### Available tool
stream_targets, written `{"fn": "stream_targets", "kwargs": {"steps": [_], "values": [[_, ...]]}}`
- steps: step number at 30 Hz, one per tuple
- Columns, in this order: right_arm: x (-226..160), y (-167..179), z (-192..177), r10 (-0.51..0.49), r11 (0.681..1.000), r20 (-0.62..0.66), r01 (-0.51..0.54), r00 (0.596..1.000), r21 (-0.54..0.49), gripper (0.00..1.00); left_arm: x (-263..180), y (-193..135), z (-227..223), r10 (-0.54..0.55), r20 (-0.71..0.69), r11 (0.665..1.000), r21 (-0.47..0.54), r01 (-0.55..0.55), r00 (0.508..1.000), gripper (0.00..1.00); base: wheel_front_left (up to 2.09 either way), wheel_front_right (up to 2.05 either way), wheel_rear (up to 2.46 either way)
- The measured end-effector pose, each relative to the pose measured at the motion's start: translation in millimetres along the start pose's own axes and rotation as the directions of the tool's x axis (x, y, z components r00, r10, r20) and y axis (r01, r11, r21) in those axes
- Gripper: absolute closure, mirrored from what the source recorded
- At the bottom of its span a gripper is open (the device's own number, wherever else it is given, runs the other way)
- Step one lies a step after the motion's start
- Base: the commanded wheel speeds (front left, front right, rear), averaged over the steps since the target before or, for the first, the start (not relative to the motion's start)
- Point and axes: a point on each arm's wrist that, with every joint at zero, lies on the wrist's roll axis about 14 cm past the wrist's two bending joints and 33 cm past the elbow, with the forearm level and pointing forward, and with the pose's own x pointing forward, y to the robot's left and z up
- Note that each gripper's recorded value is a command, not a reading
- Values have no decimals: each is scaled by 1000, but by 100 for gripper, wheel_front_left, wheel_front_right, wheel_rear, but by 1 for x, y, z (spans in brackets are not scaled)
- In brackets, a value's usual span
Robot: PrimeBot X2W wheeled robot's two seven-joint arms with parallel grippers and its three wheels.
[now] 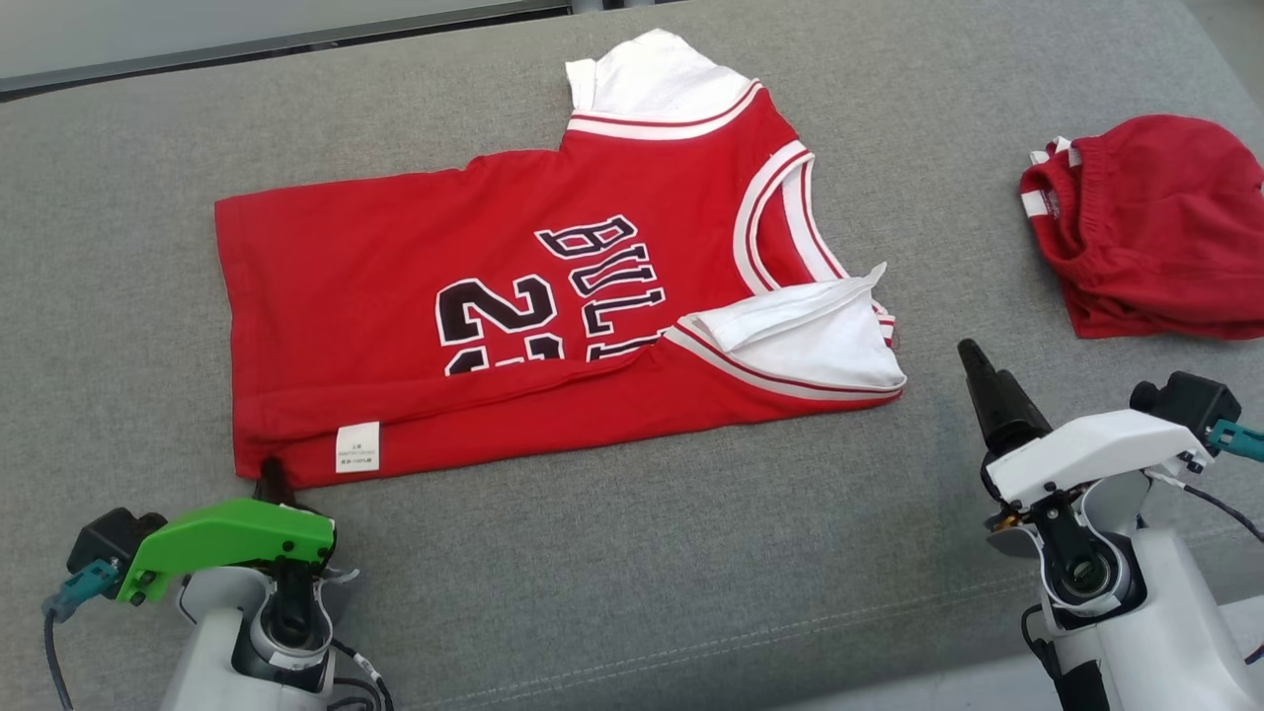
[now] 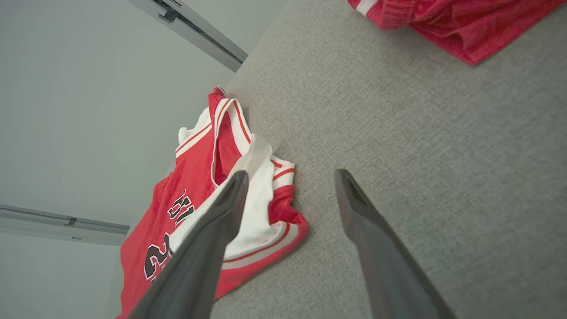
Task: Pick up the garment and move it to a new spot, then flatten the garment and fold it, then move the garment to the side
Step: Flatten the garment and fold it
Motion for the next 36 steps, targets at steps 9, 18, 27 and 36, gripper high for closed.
{"fn": "stream_targets", "kwargs": {"steps": [9, 18, 27, 36], "values": [[8, -7, -44, -26, 999, -123, 29, 992, 19, 0, 5, -12, 1, -53, 21, 998, -18, 53, 998, 100, 0, 0, 0], [22, 7, -79, 4, 999, -213, -11, 977, -30, 0, 3, -8, 5, -50, 35, 998, -24, 51, 998, 100, 0, 0, 0], [42, 15, -80, 12, 999, -198, -18, 980, -28, 100, 3, -13, 8, -79, 45, 997, -19, 80, 996, 100, 0, 0, 0], [51, 46, -35, 99, 994, -110, -94, 989, 49, 100, -1, -45, 23, -185, 80, 983, -3, 186, 979, 100, 0, 0, 0]]}}
